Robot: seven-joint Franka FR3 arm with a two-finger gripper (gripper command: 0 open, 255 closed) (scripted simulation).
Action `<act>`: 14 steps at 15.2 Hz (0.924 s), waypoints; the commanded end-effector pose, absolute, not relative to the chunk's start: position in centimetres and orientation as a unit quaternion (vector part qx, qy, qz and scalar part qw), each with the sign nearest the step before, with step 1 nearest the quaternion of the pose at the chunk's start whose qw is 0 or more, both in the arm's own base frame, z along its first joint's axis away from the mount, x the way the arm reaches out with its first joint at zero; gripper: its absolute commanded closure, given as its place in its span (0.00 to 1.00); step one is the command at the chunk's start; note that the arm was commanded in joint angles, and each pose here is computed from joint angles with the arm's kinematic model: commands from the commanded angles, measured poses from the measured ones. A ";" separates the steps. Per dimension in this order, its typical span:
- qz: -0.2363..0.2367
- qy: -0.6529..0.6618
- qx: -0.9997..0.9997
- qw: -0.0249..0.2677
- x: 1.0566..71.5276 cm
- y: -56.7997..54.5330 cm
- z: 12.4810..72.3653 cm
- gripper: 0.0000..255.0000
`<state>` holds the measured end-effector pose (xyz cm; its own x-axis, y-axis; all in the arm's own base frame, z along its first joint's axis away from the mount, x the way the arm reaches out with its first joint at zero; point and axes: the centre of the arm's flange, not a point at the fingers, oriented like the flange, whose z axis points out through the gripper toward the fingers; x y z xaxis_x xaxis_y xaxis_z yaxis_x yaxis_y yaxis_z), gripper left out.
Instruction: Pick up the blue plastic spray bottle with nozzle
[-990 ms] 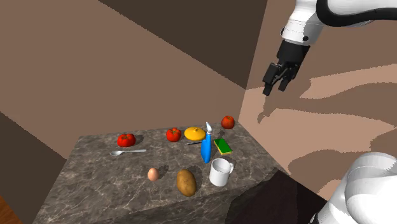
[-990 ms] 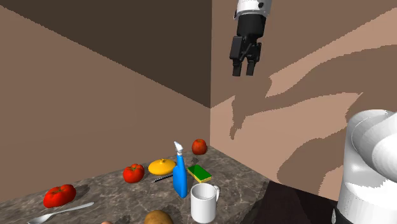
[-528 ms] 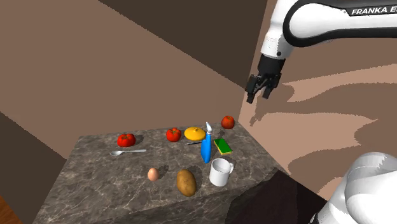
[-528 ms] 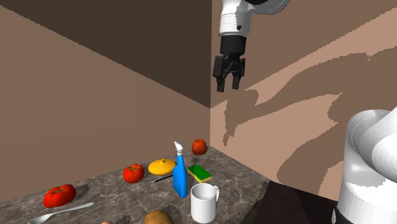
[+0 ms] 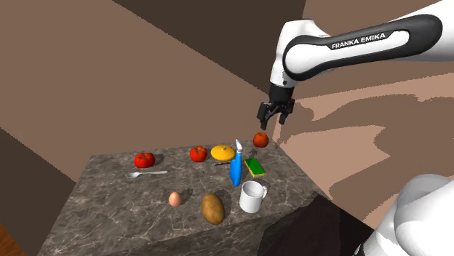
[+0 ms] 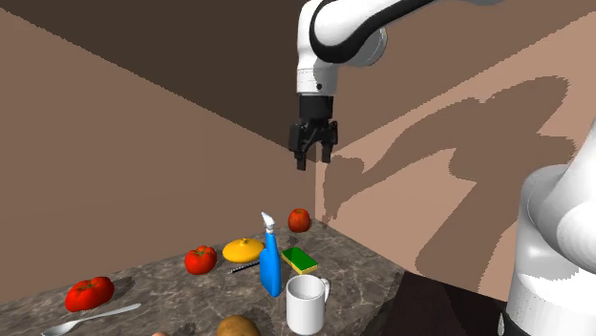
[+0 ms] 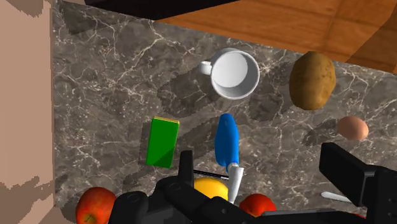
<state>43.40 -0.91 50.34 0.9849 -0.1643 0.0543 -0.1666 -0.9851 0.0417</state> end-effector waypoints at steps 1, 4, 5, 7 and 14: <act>0.020 -0.087 0.996 0.024 45.8 -1.1 48.5 0.00; 0.012 -0.093 0.995 0.025 48.7 -1.1 45.6 0.00; 0.010 -0.095 0.995 0.026 49.6 -1.1 44.6 0.00; 0.004 -0.099 0.995 0.027 51.5 -1.2 42.6 0.00; -0.015 -0.112 0.993 0.030 58.0 -1.5 35.4 0.00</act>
